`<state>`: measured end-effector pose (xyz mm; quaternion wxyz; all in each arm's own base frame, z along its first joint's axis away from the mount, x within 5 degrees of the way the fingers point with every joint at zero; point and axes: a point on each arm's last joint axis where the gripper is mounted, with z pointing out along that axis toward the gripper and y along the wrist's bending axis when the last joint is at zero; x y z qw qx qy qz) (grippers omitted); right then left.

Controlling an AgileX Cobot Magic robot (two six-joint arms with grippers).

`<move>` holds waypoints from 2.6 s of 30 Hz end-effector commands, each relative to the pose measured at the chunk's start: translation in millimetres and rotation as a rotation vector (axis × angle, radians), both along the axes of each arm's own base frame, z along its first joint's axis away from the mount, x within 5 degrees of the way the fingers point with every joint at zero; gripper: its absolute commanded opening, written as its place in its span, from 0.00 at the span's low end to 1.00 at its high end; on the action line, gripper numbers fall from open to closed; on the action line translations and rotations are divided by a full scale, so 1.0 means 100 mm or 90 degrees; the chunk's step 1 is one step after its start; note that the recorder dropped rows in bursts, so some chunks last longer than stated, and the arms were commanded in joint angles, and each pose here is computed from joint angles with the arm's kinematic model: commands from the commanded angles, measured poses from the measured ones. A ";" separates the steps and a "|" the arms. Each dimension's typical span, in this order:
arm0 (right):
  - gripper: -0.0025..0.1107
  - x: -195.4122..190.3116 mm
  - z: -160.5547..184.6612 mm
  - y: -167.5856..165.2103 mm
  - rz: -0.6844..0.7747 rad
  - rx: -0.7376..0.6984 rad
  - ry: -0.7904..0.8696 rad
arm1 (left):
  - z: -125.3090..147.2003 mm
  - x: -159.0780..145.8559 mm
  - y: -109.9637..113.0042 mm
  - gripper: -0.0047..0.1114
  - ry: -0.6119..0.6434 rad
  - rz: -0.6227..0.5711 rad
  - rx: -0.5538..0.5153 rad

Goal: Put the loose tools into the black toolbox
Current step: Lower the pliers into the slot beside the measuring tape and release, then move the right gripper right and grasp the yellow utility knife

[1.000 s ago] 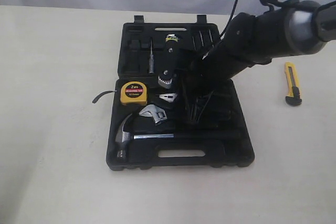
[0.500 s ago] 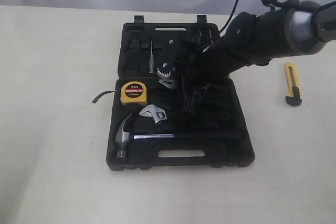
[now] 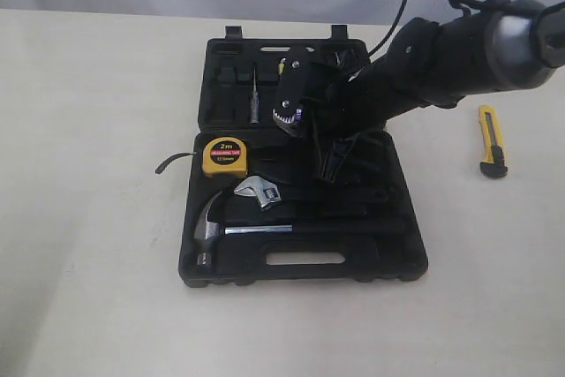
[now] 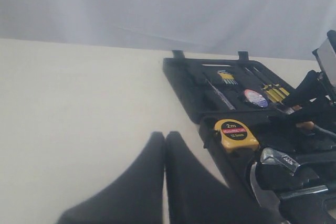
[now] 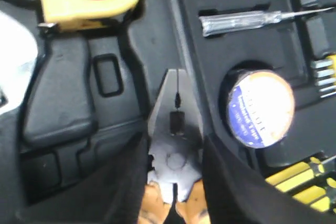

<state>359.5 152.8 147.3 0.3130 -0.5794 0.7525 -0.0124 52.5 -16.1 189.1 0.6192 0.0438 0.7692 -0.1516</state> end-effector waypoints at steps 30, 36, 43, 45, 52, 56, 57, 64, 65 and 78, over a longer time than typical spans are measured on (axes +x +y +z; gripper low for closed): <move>0.54 0.15 0.43 -2.02 -0.804 0.401 0.138 | -0.01 0.00 0.00 0.04 -0.003 -0.003 0.003; 0.54 0.10 0.20 -2.26 -0.831 0.343 0.175 | -0.01 0.00 0.00 0.04 -0.003 -0.003 0.003; 0.54 0.13 -0.08 -2.28 -0.849 0.316 0.209 | -0.01 0.00 0.00 0.04 -0.003 -0.003 0.003; 0.54 0.13 -0.14 -2.30 -0.855 0.296 0.211 | -0.01 0.00 0.00 0.04 -0.003 -0.003 0.003; 0.54 0.13 -0.23 -2.37 -0.870 0.243 0.197 | -0.01 0.00 0.00 0.04 -0.003 -0.003 0.003; 0.54 0.13 -0.27 -2.38 -0.870 0.240 0.198 | -0.01 0.00 0.00 0.04 -0.003 -0.003 0.003; 0.54 0.14 -0.30 -2.38 -0.871 0.239 0.199 | -0.01 0.00 0.00 0.04 -0.003 -0.003 0.003; 0.36 0.15 -0.38 -2.37 -0.869 0.232 0.205 | -0.01 0.00 0.00 0.04 -0.003 -0.003 0.003; 0.32 0.15 -0.38 -2.37 -0.869 0.232 0.205 | -0.01 0.00 0.00 0.04 -0.003 -0.003 0.003; 0.02 0.16 -0.31 -2.27 -0.842 0.228 0.198 | -0.01 0.00 0.00 0.04 -0.003 -0.003 0.003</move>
